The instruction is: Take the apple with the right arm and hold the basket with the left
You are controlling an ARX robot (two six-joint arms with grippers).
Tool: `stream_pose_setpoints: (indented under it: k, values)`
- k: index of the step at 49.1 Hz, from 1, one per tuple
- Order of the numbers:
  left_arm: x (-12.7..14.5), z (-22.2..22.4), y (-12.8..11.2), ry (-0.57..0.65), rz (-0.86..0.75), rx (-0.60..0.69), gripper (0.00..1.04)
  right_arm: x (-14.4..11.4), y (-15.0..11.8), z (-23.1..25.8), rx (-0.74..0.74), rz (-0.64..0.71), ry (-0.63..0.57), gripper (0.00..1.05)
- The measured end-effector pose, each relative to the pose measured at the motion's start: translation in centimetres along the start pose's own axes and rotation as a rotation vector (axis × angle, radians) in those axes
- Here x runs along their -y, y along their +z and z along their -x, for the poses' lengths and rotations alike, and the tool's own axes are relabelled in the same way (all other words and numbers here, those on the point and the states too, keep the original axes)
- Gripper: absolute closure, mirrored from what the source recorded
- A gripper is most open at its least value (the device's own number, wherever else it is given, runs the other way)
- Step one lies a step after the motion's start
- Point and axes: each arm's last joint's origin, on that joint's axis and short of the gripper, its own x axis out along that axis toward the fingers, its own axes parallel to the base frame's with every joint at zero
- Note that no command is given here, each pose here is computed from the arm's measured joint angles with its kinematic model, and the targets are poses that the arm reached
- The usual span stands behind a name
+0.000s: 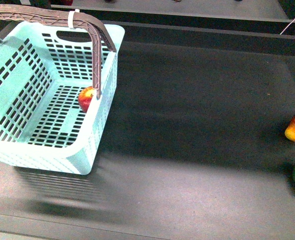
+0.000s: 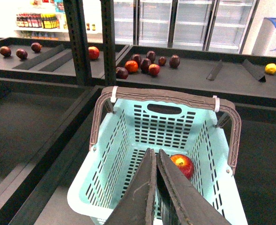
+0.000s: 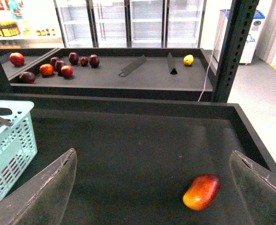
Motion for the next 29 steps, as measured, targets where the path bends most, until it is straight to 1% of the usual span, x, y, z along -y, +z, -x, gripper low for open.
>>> stream_pose_setpoints:
  k: [23, 24, 26, 29]
  values:
    - [0.0, 0.08, 0.04, 0.0, 0.0, 0.006, 1.01, 0.0, 0.0, 0.0, 0.0, 0.0, 0.0, 0.09]
    - [0.0, 0.08, 0.04, 0.0, 0.0, 0.006, 0.98, 0.0, 0.0, 0.0, 0.0, 0.0, 0.0, 0.09]
    - [0.0, 0.08, 0.04, 0.0, 0.0, 0.006, 0.89, 0.0, 0.0, 0.0, 0.0, 0.0, 0.0, 0.09]
    - [0.0, 0.08, 0.04, 0.0, 0.0, 0.006, 0.73, 0.0, 0.0, 0.0, 0.0, 0.0, 0.0, 0.09]
